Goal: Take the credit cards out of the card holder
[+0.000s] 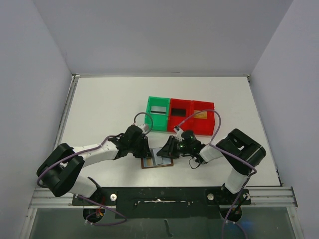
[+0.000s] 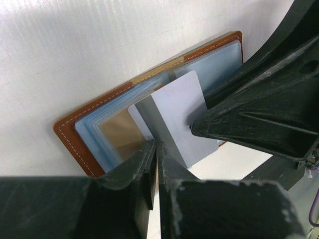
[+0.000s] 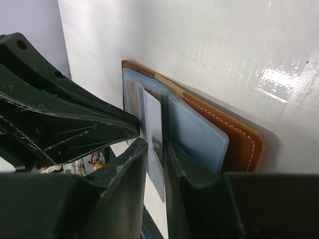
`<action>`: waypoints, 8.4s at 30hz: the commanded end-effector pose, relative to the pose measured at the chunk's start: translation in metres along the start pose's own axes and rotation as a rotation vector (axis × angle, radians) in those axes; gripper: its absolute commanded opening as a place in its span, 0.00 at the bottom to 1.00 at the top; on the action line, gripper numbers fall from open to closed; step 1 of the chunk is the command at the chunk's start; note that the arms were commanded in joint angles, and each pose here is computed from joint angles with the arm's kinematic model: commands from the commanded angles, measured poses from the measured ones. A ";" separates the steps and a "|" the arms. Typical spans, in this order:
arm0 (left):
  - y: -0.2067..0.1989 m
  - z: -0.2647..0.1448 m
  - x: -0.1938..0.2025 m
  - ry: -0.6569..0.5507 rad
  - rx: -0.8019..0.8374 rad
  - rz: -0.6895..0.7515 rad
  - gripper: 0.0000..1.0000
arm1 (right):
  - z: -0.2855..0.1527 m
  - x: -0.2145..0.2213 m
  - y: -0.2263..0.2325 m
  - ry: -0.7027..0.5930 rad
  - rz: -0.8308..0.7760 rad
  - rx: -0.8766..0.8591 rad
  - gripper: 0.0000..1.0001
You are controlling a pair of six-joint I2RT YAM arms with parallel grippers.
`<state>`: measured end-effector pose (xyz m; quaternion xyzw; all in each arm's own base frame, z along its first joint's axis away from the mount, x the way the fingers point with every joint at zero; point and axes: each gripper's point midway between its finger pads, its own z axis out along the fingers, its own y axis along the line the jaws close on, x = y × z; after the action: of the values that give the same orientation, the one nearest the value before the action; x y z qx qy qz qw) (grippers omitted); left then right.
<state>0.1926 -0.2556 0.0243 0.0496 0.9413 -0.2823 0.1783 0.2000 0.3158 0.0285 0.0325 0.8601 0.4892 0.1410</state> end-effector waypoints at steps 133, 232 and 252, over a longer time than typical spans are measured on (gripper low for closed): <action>0.141 -0.212 -0.152 -0.750 -0.521 -0.093 0.76 | -0.027 -0.255 0.086 -0.088 -1.199 0.336 0.00; 0.143 -0.219 -0.157 -0.771 -0.523 -0.088 0.77 | 0.033 -0.294 0.045 0.063 -1.802 0.388 0.54; 0.139 -0.221 -0.157 -0.781 -0.484 -0.094 0.77 | -0.043 -0.272 0.137 -0.391 -0.734 0.314 0.47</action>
<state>0.2891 -0.0159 0.1670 -0.1487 0.8601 -0.0479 0.4856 0.4413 0.2914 0.2621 -0.2908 0.7509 0.1964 0.5596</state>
